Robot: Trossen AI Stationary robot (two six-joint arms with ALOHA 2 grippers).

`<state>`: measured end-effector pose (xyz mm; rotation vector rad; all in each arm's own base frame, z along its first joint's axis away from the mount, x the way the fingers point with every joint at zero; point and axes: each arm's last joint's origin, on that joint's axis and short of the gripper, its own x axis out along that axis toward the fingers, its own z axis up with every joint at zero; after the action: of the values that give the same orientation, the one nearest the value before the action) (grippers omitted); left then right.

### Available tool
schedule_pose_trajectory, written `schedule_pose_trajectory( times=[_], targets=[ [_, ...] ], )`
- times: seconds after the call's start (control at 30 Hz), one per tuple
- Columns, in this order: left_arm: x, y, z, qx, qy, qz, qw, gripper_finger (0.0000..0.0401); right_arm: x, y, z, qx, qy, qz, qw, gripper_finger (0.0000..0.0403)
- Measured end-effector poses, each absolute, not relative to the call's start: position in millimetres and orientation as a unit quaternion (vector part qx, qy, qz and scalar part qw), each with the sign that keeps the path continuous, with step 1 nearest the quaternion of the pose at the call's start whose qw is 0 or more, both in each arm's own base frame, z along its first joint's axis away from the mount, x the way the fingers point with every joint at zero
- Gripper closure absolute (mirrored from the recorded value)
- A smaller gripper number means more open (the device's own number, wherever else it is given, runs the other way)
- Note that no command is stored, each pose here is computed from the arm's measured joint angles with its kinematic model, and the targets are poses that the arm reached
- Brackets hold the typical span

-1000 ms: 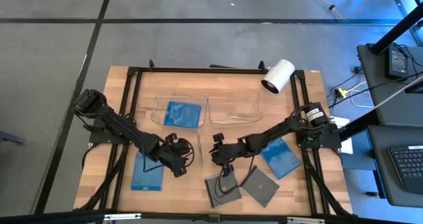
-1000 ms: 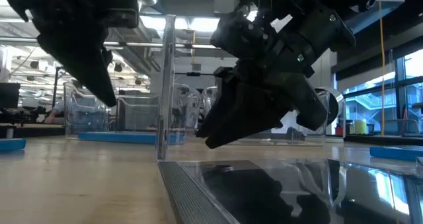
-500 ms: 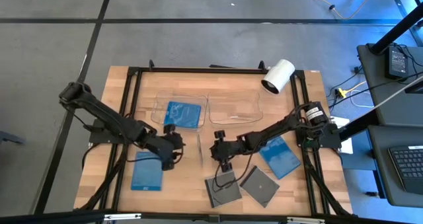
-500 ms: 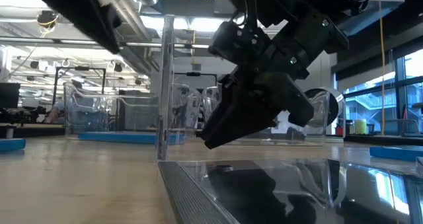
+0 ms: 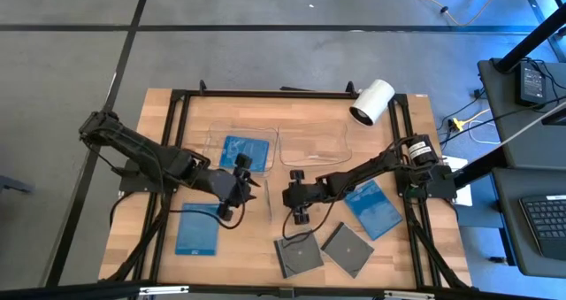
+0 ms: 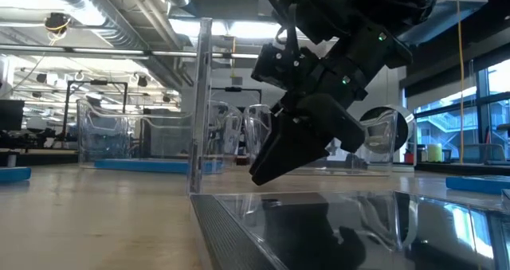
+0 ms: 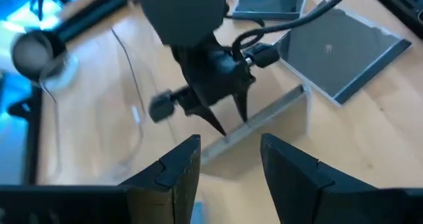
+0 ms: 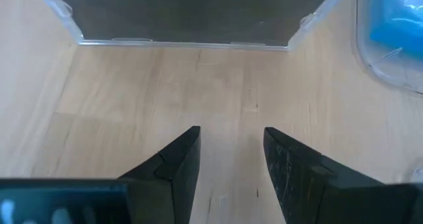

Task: Pick & place jewel cases by type
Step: Put the left black CD case into the right transparent bin

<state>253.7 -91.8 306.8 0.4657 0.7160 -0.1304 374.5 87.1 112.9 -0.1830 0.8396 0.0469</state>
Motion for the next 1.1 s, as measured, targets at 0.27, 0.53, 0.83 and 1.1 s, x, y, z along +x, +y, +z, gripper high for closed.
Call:
schedule_pose_trajectory(
  times=[0.27, 0.53, 0.83, 1.1],
  targets=[
    [261, -83, 321, 0.252, 0.325, -0.022, 0.911, 0.0244, 373, 85, 111, -0.066, 0.42, 0.009, 0.905, 0.0233],
    [267, -86, 329, 0.232, 0.278, -0.014, 0.932, 0.0244, 372, 84, 111, -0.061, 0.428, 0.005, 0.902, 0.0233],
    [265, -87, 325, 0.235, 0.287, -0.022, 0.928, 0.023, 372, 84, 111, -0.06, 0.426, 0.005, 0.903, 0.0233],
    [266, -89, 323, 0.197, 0.29, -0.02, 0.936, 0.0165, 374, 84, 112, -0.043, 0.411, 0.0, 0.911, 0.0233]
  ],
)
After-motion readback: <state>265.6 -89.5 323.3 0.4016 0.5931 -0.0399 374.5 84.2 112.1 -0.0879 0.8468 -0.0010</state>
